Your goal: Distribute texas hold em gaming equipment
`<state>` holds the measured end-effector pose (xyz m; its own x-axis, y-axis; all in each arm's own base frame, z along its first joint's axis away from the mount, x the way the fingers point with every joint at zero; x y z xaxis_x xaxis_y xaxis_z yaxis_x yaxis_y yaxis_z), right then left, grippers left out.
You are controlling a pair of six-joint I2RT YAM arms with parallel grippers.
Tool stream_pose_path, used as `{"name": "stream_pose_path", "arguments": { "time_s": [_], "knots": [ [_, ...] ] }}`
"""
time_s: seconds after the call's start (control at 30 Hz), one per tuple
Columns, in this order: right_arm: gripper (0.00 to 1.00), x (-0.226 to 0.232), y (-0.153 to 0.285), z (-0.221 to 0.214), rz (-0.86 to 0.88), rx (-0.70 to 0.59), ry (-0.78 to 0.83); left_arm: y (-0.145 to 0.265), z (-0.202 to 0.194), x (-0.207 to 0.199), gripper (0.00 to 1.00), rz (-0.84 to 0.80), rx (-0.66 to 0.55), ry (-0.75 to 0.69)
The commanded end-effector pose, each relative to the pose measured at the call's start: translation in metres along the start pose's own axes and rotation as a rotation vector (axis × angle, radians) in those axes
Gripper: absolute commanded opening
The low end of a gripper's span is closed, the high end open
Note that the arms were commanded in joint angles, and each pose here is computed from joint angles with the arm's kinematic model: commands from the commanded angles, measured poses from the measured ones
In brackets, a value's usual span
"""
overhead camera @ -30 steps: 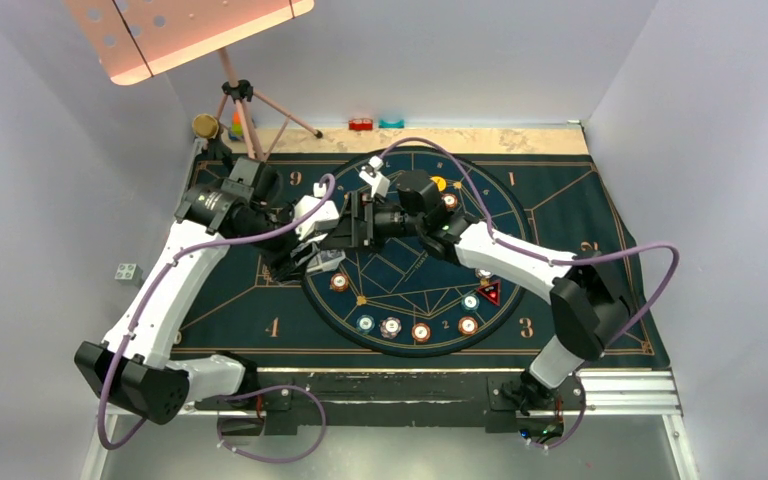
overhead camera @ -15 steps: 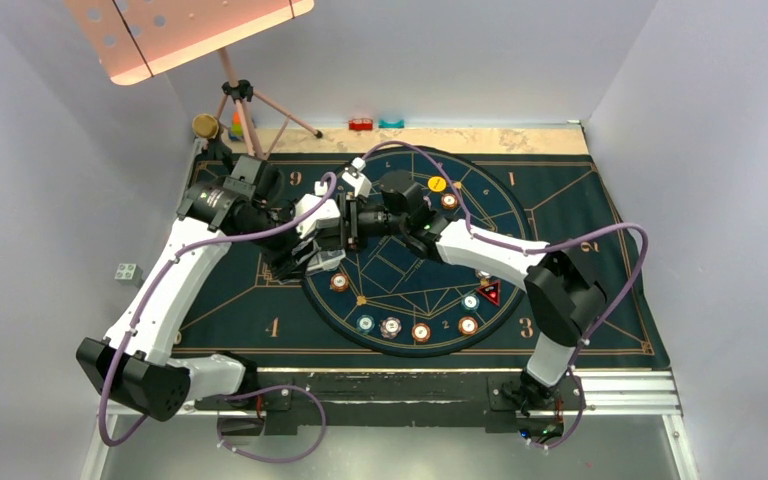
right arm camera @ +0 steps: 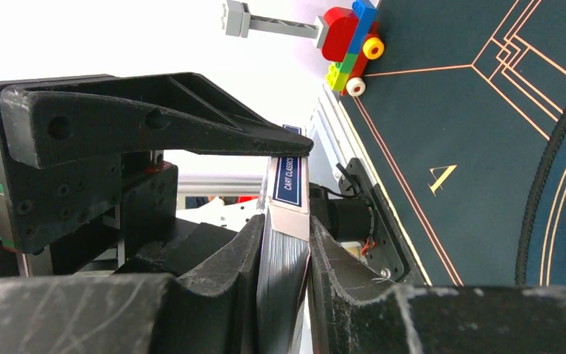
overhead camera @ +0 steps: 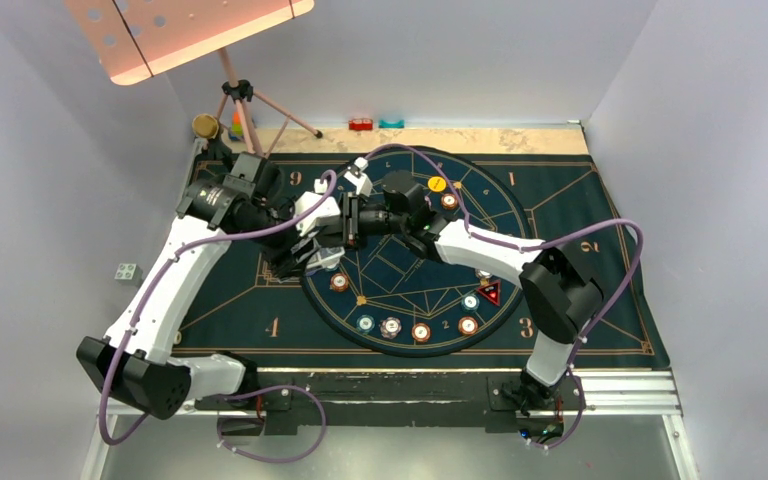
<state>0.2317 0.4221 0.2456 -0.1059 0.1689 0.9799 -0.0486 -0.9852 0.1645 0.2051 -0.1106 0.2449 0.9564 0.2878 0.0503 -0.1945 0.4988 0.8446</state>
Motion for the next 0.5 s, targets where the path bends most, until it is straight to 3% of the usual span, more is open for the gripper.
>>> {"name": "stream_pose_path", "arguments": {
  "time_s": [0.0,0.07,0.1,0.47],
  "knots": [
    [0.08,0.024,0.003,-0.011,0.103,0.057,0.064,0.006,0.011,0.002,0.79,0.006,-0.043,-0.037],
    [0.08,0.025,0.005,-0.01,0.106,0.051,0.066,0.006,0.008,-0.002,0.97,-0.001,-0.042,-0.052],
    [0.07,0.025,0.007,-0.009,0.107,0.047,0.067,0.007,0.007,-0.003,0.99,-0.001,-0.042,-0.058],
    [0.07,0.026,0.013,-0.009,0.113,0.04,0.065,0.0,-0.008,-0.011,1.0,-0.037,-0.013,-0.136]
  ]
}}
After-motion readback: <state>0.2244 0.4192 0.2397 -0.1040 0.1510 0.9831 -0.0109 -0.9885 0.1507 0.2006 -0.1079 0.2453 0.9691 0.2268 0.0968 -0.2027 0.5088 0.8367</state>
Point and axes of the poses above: each gripper's point midway between its finger pads, its own y axis back along the fingers, its own x axis along the line the jaws close on, z = x × y, the point moved 3 cm from there along y, back along the fingers, and after that the axes turned 9 degrees about -y, right-handed, at the moved point
